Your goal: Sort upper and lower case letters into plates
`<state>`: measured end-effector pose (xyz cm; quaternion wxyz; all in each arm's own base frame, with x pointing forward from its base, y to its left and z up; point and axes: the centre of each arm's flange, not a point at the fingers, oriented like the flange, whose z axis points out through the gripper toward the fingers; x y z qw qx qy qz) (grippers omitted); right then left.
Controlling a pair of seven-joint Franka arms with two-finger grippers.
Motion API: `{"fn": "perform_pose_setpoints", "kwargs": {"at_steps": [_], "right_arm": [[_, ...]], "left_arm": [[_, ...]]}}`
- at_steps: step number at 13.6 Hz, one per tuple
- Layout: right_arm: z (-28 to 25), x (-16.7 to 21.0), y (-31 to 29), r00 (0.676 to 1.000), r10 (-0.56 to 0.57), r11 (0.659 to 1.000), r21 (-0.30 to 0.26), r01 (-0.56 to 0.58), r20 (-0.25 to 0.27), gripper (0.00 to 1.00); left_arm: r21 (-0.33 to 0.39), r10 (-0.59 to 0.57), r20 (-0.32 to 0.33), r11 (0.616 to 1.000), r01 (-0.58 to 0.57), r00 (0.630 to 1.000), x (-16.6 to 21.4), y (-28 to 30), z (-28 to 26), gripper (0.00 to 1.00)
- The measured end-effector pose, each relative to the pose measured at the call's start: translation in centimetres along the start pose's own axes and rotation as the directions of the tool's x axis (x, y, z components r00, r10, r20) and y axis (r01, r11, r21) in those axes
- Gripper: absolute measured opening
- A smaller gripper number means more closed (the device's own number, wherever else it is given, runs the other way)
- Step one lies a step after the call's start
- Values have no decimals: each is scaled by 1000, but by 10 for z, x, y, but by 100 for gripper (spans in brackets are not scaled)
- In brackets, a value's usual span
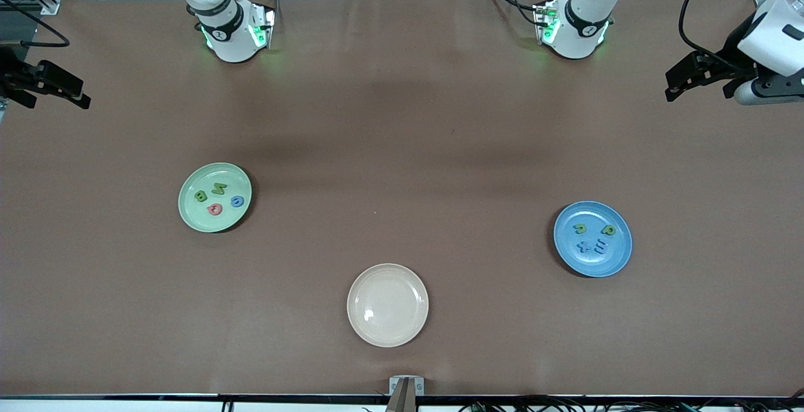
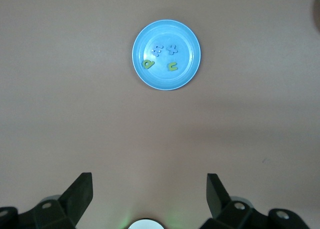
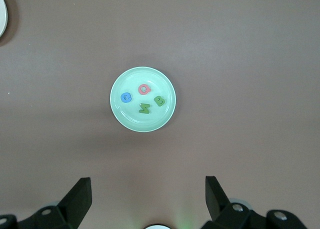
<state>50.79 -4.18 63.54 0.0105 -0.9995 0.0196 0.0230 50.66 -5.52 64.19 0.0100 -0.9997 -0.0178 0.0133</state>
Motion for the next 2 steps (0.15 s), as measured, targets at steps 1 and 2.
{"fn": "perform_pose_setpoints", "kwargs": {"at_steps": [1,2], "right_arm": [[2,0,0,1000,0,1000,0,0,3,100],[5,0,0,1000,0,1000,1,0,9,100]], "left_arm": [[-1,0,-3,1000,0,1000,1,0,-1,100],[-2,0,-6,1000,0,1000,3,0,-2,100]]}}
